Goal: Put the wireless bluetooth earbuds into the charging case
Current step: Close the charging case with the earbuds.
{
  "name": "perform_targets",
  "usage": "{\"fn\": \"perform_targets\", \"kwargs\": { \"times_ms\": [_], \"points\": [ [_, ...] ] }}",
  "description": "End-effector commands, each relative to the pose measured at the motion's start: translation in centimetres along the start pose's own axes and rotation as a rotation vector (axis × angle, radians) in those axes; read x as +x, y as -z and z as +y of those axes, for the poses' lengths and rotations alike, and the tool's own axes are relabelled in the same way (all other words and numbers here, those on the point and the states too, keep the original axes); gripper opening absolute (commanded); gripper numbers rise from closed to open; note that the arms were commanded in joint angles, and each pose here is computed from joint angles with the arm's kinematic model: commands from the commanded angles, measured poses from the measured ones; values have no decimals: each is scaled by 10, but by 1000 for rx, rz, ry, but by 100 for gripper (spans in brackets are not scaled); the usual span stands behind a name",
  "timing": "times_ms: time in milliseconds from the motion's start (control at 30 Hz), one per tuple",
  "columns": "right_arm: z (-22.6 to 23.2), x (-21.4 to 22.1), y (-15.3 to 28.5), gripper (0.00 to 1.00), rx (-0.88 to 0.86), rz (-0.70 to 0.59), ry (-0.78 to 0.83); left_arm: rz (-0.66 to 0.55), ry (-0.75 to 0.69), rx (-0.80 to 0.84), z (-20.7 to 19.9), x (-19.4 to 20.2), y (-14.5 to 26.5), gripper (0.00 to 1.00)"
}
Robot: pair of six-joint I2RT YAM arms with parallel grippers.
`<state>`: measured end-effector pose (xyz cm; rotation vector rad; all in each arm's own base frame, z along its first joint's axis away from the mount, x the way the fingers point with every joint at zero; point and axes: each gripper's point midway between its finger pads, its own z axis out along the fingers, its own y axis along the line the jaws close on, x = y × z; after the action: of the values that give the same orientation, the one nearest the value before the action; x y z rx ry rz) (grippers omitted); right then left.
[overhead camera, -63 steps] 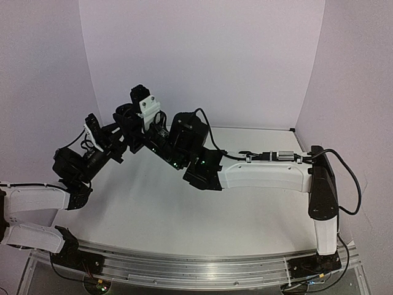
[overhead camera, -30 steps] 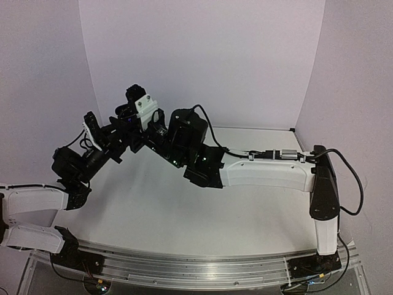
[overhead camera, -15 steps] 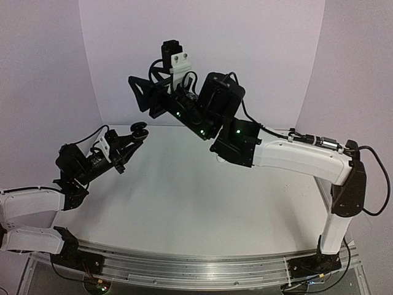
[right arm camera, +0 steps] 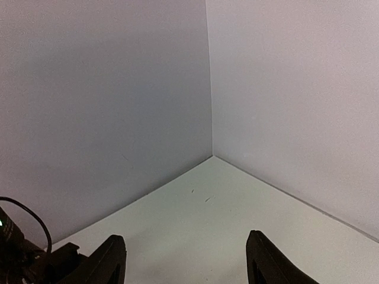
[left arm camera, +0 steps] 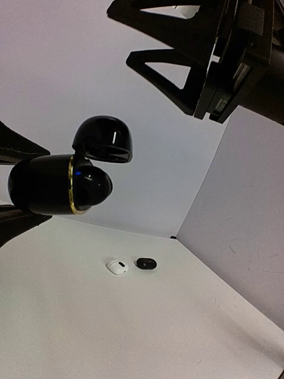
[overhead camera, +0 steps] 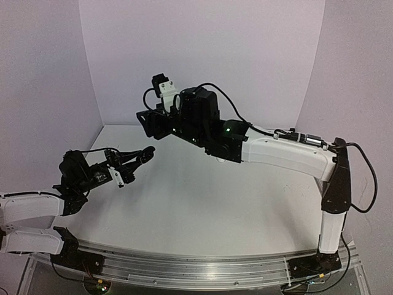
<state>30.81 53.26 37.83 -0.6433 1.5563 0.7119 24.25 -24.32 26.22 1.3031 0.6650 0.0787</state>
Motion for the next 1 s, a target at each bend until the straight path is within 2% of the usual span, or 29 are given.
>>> {"fn": "perform_targets", "kwargs": {
  "times_ms": [0,133,300,400,500,600,667,733,833,900,967],
  "points": [
    [11,17,6,68,-91,72,-10,-6,-168,-35,7,-1,1,0],
    [7,55,14,67,-87,176,-29,27,-124,-69,18,4,-2,0],
    [-3,65,29,67,-49,221,-21,52,-4,-107,35,5,-5,0],
    [-8,52,32,67,-22,194,-11,38,48,-89,34,2,-5,0],
    [-13,16,34,70,-12,123,2,33,135,-71,33,1,-7,0],
    [-23,-26,40,73,-47,46,-15,39,370,-52,41,1,-13,0],
    [-26,-36,43,79,-135,38,-31,6,681,-31,51,-1,-14,0],
    [-21,-36,49,96,-258,52,-45,-83,960,32,59,-12,-12,0],
    [-15,-44,61,98,-386,48,-43,-201,1258,100,74,-26,-12,0],
    [-14,-45,67,98,-439,44,-32,-264,1402,141,81,-33,-14,0],
    [-7,-43,66,98,-495,43,-24,-365,1481,164,94,-44,-12,0]
  ]
}}
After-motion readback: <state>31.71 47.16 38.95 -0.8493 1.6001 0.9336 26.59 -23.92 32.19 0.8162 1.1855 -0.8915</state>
